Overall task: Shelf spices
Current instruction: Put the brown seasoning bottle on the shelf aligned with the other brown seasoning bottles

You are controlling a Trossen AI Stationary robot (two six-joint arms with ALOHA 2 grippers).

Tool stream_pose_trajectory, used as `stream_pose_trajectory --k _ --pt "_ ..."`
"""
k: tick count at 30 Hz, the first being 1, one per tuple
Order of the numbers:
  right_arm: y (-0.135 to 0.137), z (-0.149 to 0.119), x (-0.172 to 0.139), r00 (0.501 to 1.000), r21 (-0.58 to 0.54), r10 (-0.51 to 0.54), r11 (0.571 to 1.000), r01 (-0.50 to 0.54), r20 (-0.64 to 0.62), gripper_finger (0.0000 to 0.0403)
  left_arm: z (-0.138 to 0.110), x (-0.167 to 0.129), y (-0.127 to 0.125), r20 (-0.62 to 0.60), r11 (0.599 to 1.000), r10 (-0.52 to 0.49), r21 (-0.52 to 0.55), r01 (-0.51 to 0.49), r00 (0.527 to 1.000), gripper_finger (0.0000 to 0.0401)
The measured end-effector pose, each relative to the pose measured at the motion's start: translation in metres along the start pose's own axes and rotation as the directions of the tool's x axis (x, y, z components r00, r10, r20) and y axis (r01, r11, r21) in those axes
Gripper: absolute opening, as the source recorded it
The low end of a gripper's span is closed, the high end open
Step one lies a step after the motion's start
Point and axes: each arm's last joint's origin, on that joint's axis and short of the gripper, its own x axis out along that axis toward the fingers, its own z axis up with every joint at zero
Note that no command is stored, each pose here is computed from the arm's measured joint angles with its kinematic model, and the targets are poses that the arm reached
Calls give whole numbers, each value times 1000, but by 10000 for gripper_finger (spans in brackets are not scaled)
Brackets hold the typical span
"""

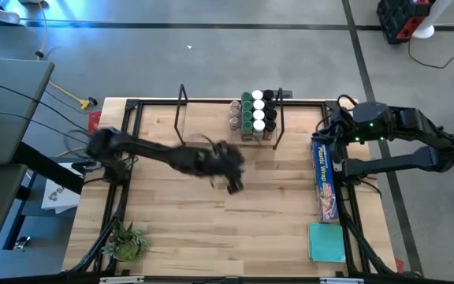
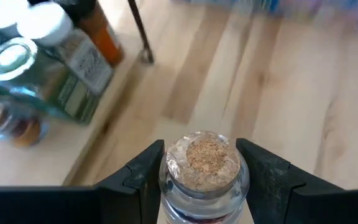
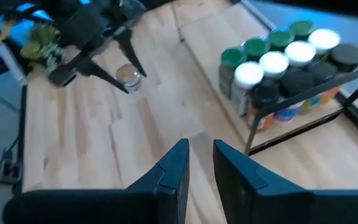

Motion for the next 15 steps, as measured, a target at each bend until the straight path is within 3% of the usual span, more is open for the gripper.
stream_pose_trajectory --k 3,6,9,15 --pt "0 3 0 999 17 -29 999 29 35 66 -25 7 44 154 987 -115 -98 131 981 164" --pt "-1 5 0 995 58 -75 996 72 64 66 -52 15 83 276 984 -113 -99 146 954 164" --pt "-2 7 1 988 112 -124 987 114 86 66 -60 17 113 432 990 -99 -47 132 897 164" --pt "-3 11 7 975 207 -199 962 176 100 66 -78 45 146 387 989 -127 -24 147 913 164"
